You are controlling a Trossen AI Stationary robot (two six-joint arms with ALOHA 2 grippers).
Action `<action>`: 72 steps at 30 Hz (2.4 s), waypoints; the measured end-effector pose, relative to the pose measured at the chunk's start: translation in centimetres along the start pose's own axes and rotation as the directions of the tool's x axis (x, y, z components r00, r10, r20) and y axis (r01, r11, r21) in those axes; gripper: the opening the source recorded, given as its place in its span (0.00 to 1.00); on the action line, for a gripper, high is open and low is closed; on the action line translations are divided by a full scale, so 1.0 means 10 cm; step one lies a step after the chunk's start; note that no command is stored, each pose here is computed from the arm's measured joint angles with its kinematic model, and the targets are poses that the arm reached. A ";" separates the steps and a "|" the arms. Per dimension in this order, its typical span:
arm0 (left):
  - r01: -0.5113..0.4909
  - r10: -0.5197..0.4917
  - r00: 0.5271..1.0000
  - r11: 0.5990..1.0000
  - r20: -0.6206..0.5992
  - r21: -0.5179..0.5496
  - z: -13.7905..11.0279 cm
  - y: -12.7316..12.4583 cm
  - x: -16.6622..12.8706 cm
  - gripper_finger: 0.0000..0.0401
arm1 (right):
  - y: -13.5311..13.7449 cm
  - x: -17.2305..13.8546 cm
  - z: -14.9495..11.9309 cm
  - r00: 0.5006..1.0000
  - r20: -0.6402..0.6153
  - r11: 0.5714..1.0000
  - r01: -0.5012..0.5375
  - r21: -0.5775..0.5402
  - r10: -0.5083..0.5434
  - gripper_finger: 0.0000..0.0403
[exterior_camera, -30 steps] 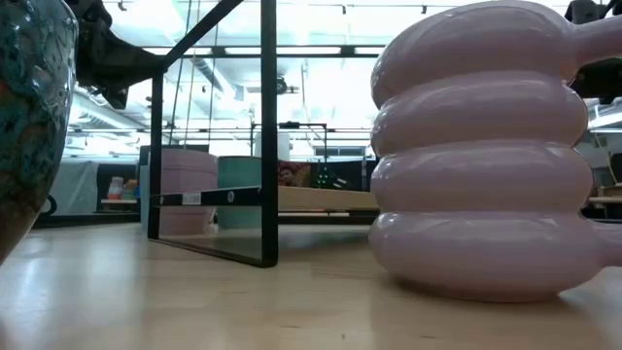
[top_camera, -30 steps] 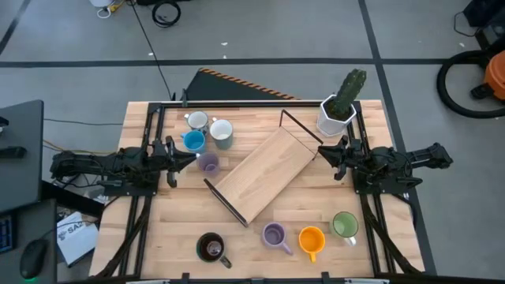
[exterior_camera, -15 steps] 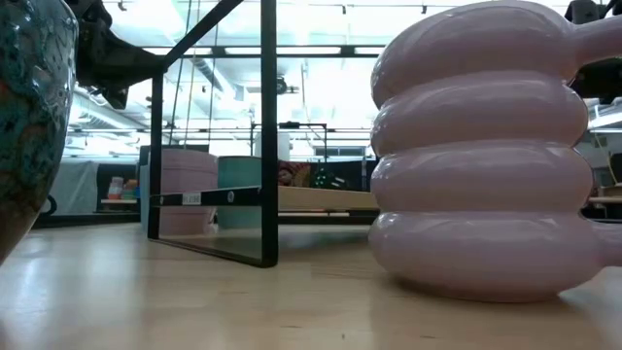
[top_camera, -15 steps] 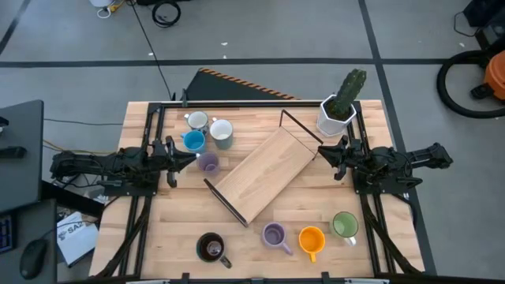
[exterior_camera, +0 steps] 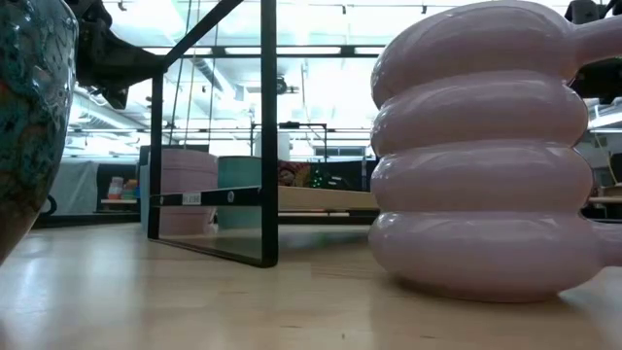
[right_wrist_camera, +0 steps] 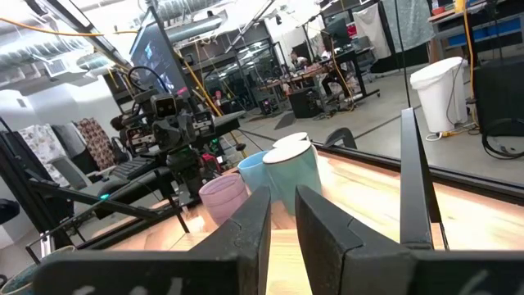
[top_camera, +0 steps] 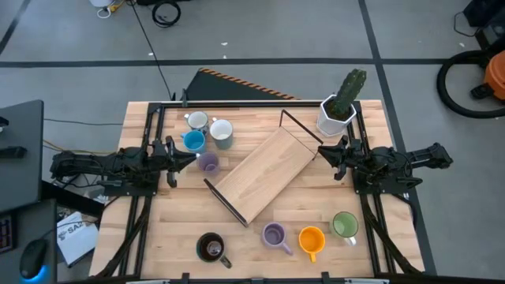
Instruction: Place coffee mugs
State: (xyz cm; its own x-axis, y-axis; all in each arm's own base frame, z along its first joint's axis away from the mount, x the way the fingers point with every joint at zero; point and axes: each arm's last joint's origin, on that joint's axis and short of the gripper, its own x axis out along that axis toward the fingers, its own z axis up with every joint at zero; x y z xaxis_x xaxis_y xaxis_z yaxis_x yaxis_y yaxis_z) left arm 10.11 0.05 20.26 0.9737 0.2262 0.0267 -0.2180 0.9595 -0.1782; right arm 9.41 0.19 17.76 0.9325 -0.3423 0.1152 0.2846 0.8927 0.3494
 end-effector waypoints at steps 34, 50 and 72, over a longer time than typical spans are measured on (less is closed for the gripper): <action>0.054 -0.020 0.972 0.989 0.236 -0.140 0.23 -0.03 -0.03 0.14 | 0.02 0.00 0.09 0.996 0.088 0.999 -0.026 0.034 0.023 0.16; -0.317 0.330 0.944 0.910 0.004 -0.266 0.36 0.13 0.02 0.14 | 0.06 0.01 0.06 0.992 0.037 0.986 -0.116 -0.119 0.121 0.16; -0.447 0.329 0.829 0.875 -0.452 -0.184 0.65 0.22 0.97 0.32 | 0.17 0.12 0.11 0.971 -0.188 0.939 -0.194 -0.283 0.144 0.16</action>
State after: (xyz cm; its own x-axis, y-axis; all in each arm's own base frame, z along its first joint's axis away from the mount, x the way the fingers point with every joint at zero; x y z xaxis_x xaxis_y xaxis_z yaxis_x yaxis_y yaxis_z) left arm 18.63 5.41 26.51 0.7656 0.4273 -0.4809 -0.6142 0.7078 -0.3490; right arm 10.81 0.96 19.50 0.9888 -0.1489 -0.0130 0.1493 0.9879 0.0431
